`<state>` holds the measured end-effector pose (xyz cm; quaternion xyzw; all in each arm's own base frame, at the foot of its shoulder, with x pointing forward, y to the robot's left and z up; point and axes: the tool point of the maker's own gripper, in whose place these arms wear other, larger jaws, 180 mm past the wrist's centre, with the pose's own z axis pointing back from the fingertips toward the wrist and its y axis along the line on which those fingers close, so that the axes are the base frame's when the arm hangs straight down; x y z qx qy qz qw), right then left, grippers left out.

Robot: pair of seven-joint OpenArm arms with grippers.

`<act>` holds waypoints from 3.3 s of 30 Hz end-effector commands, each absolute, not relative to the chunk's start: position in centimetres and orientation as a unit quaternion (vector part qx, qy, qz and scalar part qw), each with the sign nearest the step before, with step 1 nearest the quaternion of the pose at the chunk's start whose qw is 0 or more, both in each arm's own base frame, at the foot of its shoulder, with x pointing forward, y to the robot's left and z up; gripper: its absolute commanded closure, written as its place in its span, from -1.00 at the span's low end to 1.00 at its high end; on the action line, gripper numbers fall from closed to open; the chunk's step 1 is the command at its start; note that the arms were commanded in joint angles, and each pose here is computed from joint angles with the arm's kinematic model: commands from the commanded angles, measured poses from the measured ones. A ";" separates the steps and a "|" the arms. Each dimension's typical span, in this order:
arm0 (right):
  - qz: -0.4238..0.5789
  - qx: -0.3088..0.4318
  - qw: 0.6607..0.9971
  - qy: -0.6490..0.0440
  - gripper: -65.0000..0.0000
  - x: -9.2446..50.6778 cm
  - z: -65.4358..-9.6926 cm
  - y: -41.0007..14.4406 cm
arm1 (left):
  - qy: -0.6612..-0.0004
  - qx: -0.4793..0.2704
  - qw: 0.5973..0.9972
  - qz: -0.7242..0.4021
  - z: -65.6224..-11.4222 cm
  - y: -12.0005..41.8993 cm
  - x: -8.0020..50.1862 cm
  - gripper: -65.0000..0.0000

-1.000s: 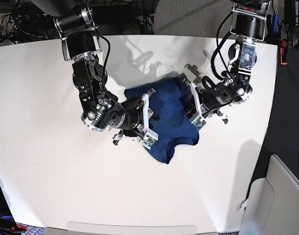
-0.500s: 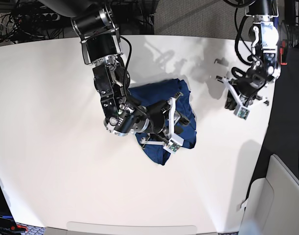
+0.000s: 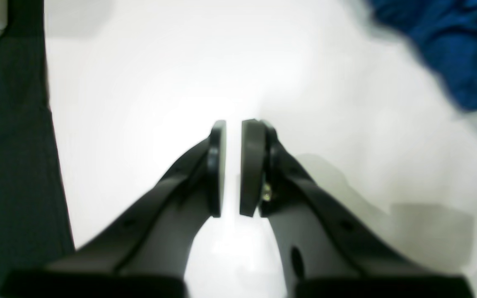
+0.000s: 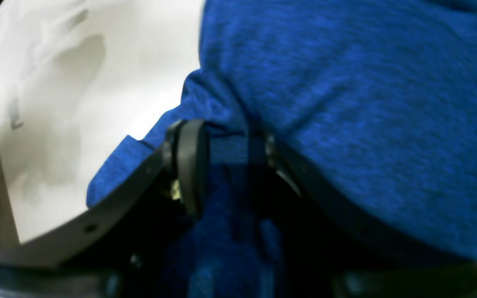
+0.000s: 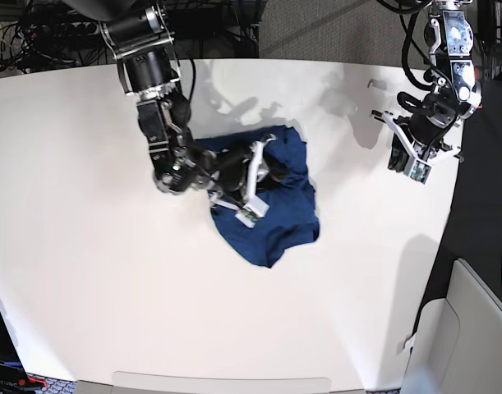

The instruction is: Fold the T-shirt properly

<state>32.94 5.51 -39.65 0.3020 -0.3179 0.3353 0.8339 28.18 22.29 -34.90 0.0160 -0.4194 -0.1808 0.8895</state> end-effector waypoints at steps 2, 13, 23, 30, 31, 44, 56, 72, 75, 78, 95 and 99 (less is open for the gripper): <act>0.329 0.252 0.860 -0.297 0.50 32.7 -41.2 1.5 | -0.442 0.022 0.877 -0.186 -33.4 22.5 28.9 0.85; 0.289 0.142 0.898 -0.299 0.50 32.9 -40.6 -10.4 | -0.450 0.013 0.874 -0.183 -33.0 21.3 29.0 0.85; 0.304 0.085 0.899 -0.303 0.50 35.3 -38.5 -14.6 | -0.456 0.014 0.869 -0.192 -32.2 20.8 28.4 0.85; 0.311 0.063 0.893 -0.319 0.50 36.5 -36.9 -15.7 | -0.452 0.012 0.870 -0.197 -32.3 20.4 27.5 0.85; 0.314 0.063 0.889 -0.327 0.50 36.6 -36.4 -15.4 | -0.452 0.012 0.870 -0.197 -32.3 20.4 27.5 0.85; 0.335 0.152 0.842 -0.394 0.50 30.0 -30.1 -10.6 | -0.438 0.009 0.874 -0.211 -32.4 19.6 24.6 0.85; 0.228 0.232 0.872 -0.366 0.86 20.3 -29.9 -16.1 | -0.379 0.041 0.919 -0.104 -34.6 23.8 16.9 0.86; 0.182 0.205 0.953 -0.129 0.89 4.4 -37.2 -19.8 | -0.213 0.005 0.974 -0.076 -39.0 22.2 3.3 1.00; 0.194 0.158 0.966 -0.069 0.89 2.0 -40.0 -21.2 | -0.196 -0.003 0.979 -0.058 -40.1 22.1 2.2 1.00; 0.190 0.098 0.977 -0.005 0.89 -0.3 -43.5 -23.1 | -0.173 -0.013 0.984 -0.033 -42.3 22.2 1.2 1.00; 0.219 0.093 0.969 0.074 0.89 0.1 -59.5 -17.5 | -0.058 -0.110 0.990 0.073 -57.7 19.3 -1.8 1.00; 0.148 0.116 0.982 0.029 0.89 2.3 -62.7 -14.5 | -0.037 -0.134 0.987 0.079 -60.4 17.4 -1.9 1.00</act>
